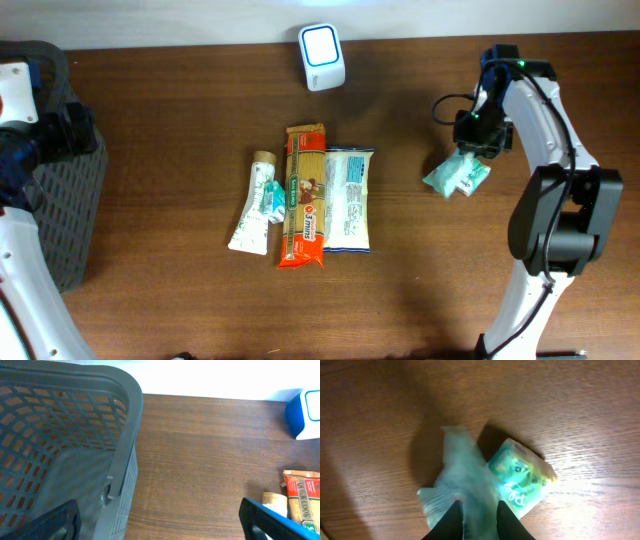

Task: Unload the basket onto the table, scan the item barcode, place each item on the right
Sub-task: 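Place the wipes pack beside the tissue pack on the right, then grasp the clear-and-blue bagged package with the right gripper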

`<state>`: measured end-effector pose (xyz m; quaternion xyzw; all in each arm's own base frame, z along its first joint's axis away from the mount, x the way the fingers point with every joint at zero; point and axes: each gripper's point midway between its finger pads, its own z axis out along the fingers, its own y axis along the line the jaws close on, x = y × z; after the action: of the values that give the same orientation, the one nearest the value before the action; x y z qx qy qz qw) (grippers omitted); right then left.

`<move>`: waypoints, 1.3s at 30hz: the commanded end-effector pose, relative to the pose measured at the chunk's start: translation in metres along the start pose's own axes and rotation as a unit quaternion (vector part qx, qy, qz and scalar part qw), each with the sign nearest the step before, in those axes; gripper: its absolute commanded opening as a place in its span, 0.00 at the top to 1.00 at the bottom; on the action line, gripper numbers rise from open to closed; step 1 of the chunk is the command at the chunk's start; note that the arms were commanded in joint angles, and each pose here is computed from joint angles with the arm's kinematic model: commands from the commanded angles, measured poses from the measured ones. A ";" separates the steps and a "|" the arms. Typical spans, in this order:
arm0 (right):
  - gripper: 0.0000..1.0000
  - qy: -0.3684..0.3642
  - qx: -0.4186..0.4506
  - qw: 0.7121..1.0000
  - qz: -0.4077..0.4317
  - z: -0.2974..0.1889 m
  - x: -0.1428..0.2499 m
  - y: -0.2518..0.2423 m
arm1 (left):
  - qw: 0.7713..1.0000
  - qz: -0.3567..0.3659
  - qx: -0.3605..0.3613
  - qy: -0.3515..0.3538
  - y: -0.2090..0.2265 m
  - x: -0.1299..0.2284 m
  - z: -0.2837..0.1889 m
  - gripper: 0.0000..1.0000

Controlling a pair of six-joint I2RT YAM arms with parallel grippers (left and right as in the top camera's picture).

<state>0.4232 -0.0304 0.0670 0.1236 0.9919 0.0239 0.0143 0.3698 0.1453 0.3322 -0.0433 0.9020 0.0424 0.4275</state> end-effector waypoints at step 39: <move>0.83 0.136 -0.179 0.959 -0.175 0.079 0.160 0.209 | 1.000 0.009 -0.001 -0.008 0.000 -0.005 -0.005 0.01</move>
<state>0.3361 0.2070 0.0079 -0.0518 0.9711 0.2194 -0.0788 0.3698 0.1454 0.3322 -0.0433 0.9019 0.0425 0.4277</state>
